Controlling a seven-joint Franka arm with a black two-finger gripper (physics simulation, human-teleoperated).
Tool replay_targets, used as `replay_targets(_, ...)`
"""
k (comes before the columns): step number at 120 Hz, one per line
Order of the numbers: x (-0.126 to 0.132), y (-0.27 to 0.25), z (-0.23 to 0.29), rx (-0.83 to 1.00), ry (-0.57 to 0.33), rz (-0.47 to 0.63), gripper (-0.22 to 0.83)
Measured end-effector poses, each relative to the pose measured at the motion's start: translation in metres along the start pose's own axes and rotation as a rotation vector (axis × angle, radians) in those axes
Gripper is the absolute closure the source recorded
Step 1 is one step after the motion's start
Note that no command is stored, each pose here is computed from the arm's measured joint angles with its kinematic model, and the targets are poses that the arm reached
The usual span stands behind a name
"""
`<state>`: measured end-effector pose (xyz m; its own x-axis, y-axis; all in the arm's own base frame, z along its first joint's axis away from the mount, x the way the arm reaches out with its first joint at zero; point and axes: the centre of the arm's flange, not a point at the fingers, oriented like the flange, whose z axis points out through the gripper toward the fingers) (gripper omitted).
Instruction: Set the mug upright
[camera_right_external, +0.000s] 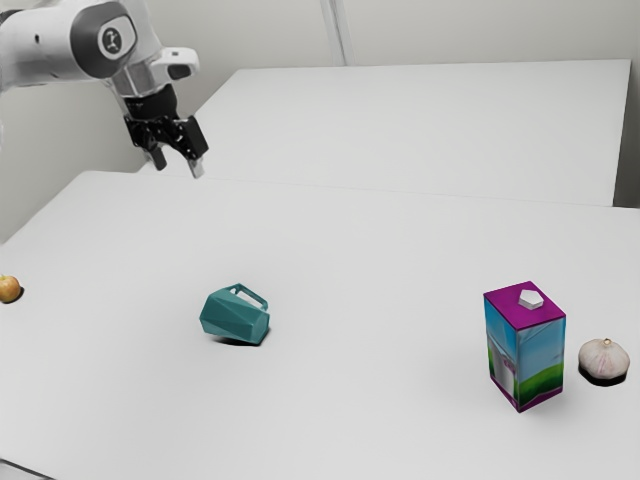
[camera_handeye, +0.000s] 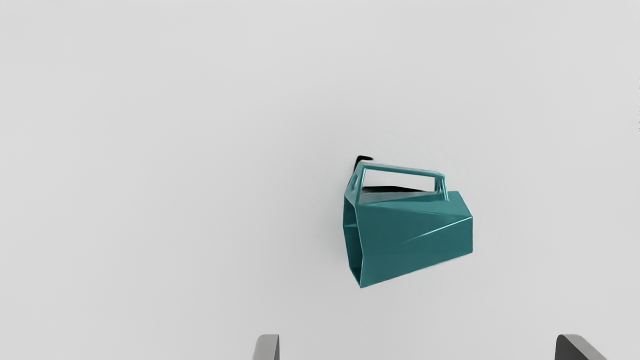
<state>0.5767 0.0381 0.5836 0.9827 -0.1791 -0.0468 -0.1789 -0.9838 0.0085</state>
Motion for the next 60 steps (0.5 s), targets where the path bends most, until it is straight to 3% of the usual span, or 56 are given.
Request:
replay_targets(25, -0.018, -0.020, 0.030, -0.046, -0.002, -0.018, 0.00)
replay_targets(42, -0.036, -0.050, 0.079, -0.205, -0.012, -0.108, 0.00)
replay_targets(60, -0.045, -0.099, 0.121, -0.410, 0.034, -0.232, 0.00)
